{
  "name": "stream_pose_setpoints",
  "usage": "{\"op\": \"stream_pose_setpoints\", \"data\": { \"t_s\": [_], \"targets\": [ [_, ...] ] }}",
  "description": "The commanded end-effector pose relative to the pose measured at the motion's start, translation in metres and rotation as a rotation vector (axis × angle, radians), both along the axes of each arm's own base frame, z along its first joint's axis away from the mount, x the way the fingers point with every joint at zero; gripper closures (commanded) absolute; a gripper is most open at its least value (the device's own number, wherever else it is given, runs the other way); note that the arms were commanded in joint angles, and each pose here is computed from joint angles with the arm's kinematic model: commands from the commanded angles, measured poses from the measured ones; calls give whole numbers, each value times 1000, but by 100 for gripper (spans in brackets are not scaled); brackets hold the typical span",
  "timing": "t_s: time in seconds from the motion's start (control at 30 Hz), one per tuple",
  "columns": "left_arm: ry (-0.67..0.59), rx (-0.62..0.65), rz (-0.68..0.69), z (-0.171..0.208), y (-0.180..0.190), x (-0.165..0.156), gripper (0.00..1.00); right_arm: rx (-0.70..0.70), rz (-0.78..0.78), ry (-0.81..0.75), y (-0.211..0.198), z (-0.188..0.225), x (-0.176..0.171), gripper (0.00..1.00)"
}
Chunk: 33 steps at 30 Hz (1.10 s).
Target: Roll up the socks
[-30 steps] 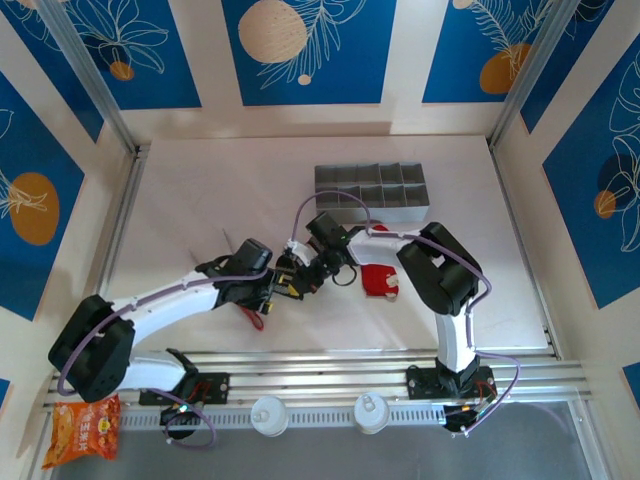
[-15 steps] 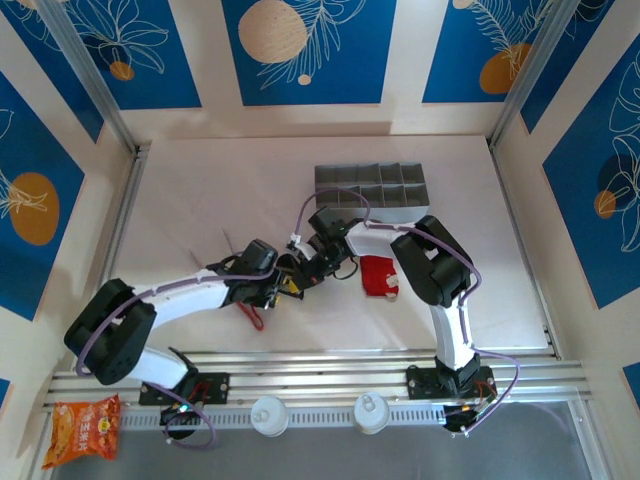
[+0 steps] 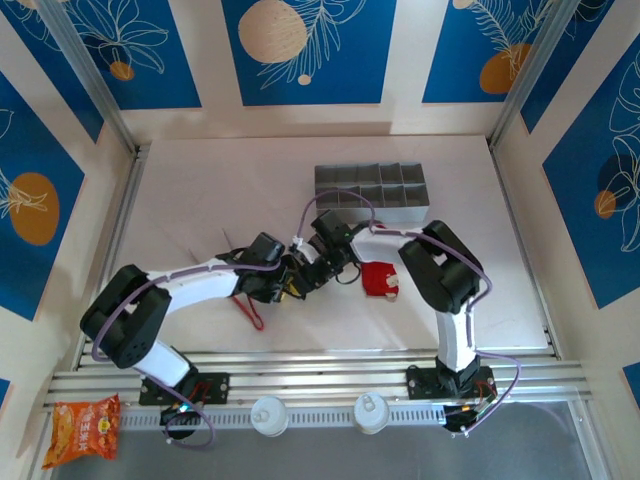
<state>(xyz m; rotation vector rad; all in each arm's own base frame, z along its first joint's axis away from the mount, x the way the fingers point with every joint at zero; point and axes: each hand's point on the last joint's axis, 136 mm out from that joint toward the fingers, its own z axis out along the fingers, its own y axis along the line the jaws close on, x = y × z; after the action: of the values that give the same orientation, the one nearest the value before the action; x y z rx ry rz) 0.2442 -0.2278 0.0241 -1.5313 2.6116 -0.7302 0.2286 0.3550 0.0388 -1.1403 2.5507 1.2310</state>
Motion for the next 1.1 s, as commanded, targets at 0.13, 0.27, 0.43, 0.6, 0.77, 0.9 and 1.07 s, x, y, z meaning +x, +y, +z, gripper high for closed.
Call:
{"op": "stream_pose_setpoints", "data": {
  "t_s": [0.13, 0.27, 0.43, 0.6, 0.77, 0.9, 1.07],
  "targets": [
    [316, 191, -40, -44, 39, -68, 73, -62, -4, -514, -31, 0, -6, 54],
    [323, 181, -45, -43, 35, -67, 73, -57, 9, -758, -31, 15, -9, 46],
    [345, 190, -66, -40, 32, -67, 75, -127, 35, -939, -20, 22, -5, 41],
    [358, 191, -69, -38, 30, -67, 78, -169, 51, -1048, -9, 27, 2, 39],
    [363, 184, -69, -37, 28, -65, 79, -196, 95, -1072, 1, 16, 0, 41],
    [362, 183, -73, -35, 27, -65, 80, -248, 95, -1032, 3, 1, 4, 49],
    [358, 174, -75, -33, 27, -65, 80, -327, 92, -980, -4, -18, 4, 79]
  ]
}}
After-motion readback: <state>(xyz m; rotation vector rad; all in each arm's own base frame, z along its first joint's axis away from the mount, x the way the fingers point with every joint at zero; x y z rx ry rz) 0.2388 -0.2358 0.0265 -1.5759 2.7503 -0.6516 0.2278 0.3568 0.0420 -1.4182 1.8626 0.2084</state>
